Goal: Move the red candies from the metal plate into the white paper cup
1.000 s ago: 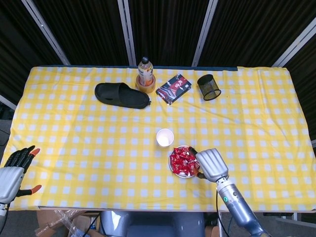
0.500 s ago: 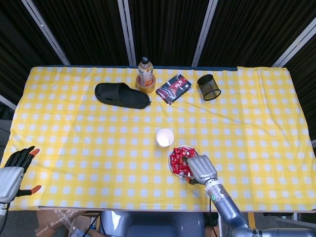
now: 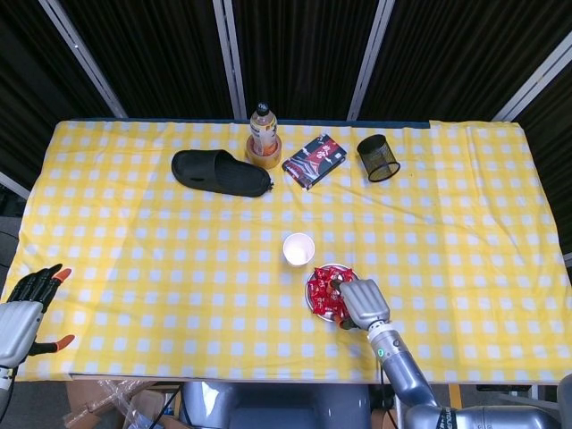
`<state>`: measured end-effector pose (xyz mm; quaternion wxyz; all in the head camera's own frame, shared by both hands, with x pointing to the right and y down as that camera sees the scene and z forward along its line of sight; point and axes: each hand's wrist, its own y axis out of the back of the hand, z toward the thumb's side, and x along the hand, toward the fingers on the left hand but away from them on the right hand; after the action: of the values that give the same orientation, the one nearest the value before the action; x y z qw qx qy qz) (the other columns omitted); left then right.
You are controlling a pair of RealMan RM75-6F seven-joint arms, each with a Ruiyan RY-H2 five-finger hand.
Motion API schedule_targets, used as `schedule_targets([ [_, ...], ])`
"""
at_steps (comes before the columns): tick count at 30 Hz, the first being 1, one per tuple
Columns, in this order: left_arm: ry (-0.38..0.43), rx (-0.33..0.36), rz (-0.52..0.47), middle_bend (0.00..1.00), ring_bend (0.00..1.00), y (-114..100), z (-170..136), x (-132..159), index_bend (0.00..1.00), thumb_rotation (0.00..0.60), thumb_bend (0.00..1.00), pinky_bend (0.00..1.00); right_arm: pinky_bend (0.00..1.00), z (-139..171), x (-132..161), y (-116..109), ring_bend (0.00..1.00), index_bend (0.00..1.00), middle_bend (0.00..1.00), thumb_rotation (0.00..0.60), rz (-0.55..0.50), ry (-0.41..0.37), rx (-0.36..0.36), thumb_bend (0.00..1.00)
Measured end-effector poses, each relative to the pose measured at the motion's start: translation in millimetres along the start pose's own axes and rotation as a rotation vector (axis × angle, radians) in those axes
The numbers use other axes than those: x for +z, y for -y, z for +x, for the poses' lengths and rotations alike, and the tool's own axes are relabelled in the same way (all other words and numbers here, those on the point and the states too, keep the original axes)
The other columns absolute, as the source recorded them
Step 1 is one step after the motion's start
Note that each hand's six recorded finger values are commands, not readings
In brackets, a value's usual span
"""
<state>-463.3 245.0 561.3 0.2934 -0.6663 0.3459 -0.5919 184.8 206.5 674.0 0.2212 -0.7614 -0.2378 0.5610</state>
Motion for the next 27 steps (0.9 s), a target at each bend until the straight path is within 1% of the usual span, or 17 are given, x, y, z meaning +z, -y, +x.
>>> schedule_targets([
  [4, -0.002, -0.001, -0.004, 0.00, 0.00, 0.0, 0.2, 0.1, 0.00, 0.600, 0.03, 0.00, 0.87, -3.2, 0.9, 1.7, 0.93, 0.37, 0.93, 0.600, -0.011, -0.001, -0.024, 0.35],
  [8, -0.004, 0.000, -0.008, 0.00, 0.00, -0.4, 0.2, -0.3, 0.00, 0.600, 0.03, 0.00, 0.87, -6.0, -0.7, 6.1, 0.93, 0.37, 0.93, 0.600, -0.020, 0.006, -0.031, 0.35],
  [10, -0.005, -0.002, -0.008, 0.00, 0.00, -0.3, 0.1, -0.5, 0.00, 0.600, 0.03, 0.00, 0.87, -7.3, -1.8, 7.8, 0.93, 0.39, 0.93, 0.600, -0.017, 0.009, -0.037, 0.35],
  [14, -0.003, 0.000, -0.010, 0.00, 0.00, -0.7, 0.2, -0.1, 0.00, 0.600, 0.03, 0.00, 0.87, -10.6, -4.1, 11.4, 0.93, 0.48, 0.93, 0.600, -0.012, 0.013, -0.051, 0.35],
  [18, -0.005, 0.000, -0.010, 0.00, 0.00, -0.7, 0.1, -0.4, 0.00, 0.600, 0.03, 0.00, 0.87, -13.4, -4.1, 14.4, 0.93, 0.51, 0.93, 0.600, -0.022, 0.012, -0.065, 0.35],
  [27, -0.007, -0.003, -0.010, 0.00, 0.00, -0.5, 0.1, -0.7, 0.00, 0.600, 0.03, 0.00, 0.87, -18.5, -6.6, 19.6, 0.93, 0.52, 0.93, 0.600, -0.004, 0.015, -0.082, 0.35],
])
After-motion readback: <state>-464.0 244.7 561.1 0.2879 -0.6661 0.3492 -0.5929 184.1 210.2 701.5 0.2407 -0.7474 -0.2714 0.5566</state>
